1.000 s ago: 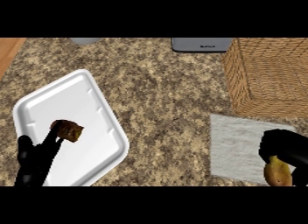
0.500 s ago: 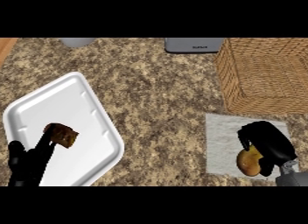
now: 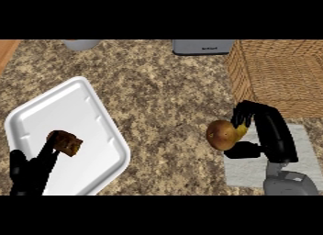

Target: Pick the pear from the placemat and place it in the basket

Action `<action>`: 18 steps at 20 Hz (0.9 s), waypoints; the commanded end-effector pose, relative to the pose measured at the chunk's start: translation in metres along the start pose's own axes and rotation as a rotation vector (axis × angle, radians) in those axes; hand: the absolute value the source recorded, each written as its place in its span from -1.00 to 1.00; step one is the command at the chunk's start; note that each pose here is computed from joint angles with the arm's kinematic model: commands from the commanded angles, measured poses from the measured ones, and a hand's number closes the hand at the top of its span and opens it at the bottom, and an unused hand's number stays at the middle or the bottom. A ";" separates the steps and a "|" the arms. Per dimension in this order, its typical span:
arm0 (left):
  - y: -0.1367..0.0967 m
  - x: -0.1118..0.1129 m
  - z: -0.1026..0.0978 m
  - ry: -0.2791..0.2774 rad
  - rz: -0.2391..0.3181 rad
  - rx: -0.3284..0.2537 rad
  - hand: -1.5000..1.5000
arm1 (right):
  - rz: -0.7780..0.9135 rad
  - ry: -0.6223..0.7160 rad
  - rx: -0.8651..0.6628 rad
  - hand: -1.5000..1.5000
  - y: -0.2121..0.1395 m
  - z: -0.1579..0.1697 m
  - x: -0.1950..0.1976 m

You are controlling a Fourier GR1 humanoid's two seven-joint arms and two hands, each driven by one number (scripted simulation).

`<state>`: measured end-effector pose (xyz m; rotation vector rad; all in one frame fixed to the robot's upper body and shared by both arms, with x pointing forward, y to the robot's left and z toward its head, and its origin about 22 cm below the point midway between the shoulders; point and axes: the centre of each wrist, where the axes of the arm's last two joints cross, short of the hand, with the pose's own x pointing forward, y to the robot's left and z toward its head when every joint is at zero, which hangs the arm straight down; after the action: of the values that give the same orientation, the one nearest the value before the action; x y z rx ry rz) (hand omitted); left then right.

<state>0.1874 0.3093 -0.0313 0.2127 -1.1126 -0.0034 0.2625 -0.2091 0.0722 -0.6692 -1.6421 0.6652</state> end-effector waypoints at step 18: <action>-0.034 -0.007 -0.017 0.095 -0.006 -0.061 0.00 | -0.094 0.246 -0.415 1.00 -0.226 -0.057 0.101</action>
<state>0.2002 0.3034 -0.0317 0.1830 -1.1278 -0.0333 0.2717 -0.2652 0.2864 -0.9010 -1.6091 0.1855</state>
